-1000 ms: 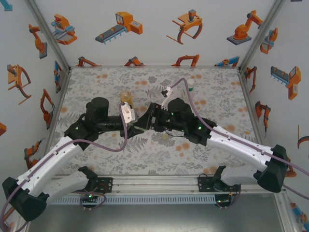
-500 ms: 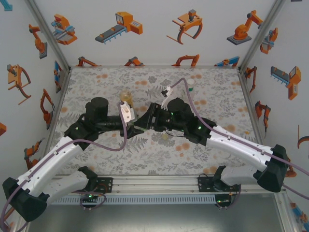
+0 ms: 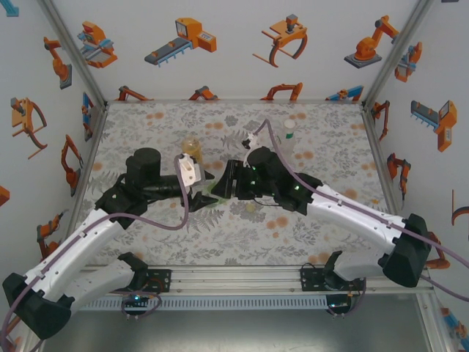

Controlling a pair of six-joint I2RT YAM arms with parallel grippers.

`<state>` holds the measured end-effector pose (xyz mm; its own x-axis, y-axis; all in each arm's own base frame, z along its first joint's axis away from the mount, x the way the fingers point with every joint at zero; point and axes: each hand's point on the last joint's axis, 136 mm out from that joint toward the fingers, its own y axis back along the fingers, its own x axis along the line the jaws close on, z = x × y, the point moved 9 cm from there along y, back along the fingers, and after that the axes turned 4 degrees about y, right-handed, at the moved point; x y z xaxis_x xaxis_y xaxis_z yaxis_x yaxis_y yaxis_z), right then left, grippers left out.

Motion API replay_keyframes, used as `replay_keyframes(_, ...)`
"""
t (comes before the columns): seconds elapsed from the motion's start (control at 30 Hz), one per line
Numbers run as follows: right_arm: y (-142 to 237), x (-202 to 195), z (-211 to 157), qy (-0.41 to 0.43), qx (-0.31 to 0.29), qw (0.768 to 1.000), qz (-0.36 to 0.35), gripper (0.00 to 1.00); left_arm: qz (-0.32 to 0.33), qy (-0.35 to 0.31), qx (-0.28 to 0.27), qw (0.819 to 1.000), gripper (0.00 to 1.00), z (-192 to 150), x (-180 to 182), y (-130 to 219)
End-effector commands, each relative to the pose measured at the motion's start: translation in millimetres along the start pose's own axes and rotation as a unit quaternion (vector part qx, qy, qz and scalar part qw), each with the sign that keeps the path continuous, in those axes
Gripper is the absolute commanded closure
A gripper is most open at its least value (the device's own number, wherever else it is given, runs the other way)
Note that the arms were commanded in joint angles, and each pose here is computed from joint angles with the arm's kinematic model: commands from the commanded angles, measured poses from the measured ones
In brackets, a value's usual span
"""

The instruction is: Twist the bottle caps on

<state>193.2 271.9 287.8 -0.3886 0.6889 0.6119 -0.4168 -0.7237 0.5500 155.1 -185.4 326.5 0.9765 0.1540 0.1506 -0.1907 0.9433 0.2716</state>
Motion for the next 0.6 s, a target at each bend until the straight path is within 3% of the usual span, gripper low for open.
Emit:
replay_keyframes(0.0,5.0,-11.4,8.4,0.031,0.003,0.999,-0.037,0.53,-0.005,-0.002,-0.018,1.000,0.38,5.8,-1.3,4.3)
replay_keyframes(0.3,-0.7,-63.2,37.0,0.094,0.057,0.979,-0.171,0.55,-0.002,-0.001,-0.016,1.000,0.39,4.7,-0.5,4.0)
replay_keyframes(0.57,-27.7,-94.8,78.2,0.130,0.094,0.959,-0.235,0.56,-0.002,0.001,-0.013,1.000,0.39,3.4,0.5,2.7)
